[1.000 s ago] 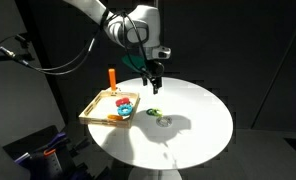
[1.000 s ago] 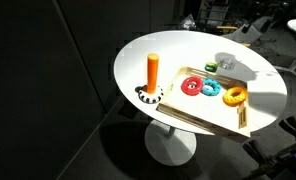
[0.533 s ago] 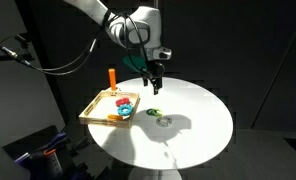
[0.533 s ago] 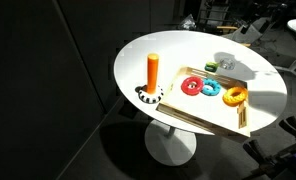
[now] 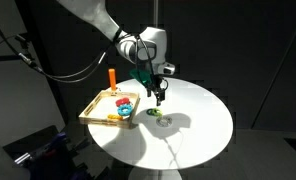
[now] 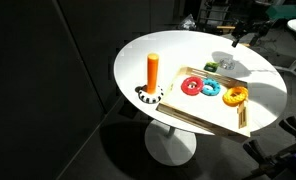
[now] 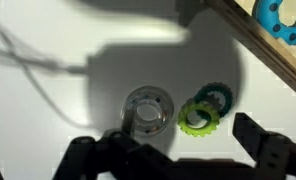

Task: Put the dark green ring on the tray

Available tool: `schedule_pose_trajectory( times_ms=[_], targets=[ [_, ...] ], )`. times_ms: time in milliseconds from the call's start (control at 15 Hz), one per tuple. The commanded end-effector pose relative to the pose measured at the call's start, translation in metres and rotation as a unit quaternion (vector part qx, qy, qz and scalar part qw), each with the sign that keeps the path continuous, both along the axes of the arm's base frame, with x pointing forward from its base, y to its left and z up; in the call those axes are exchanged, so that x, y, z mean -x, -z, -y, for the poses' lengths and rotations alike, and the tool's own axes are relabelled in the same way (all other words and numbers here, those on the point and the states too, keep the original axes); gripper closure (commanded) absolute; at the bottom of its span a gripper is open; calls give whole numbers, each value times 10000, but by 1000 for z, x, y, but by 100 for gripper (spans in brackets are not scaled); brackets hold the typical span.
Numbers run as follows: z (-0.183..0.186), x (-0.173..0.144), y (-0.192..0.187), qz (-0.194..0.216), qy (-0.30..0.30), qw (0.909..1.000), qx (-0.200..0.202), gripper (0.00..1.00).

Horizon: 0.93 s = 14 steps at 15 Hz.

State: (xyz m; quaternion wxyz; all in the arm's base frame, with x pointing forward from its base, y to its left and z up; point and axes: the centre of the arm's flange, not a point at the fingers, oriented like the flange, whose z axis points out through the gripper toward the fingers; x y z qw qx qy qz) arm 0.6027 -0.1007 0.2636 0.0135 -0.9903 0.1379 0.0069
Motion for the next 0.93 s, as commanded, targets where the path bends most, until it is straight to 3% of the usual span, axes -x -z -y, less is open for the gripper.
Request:
schedule_pose_trajectory(
  times_ms=[0,867],
  targets=[
    [8,-30,22,75,88,9999,-13,0],
    [23,-70,97,98,52,9999,-46,0]
  ],
)
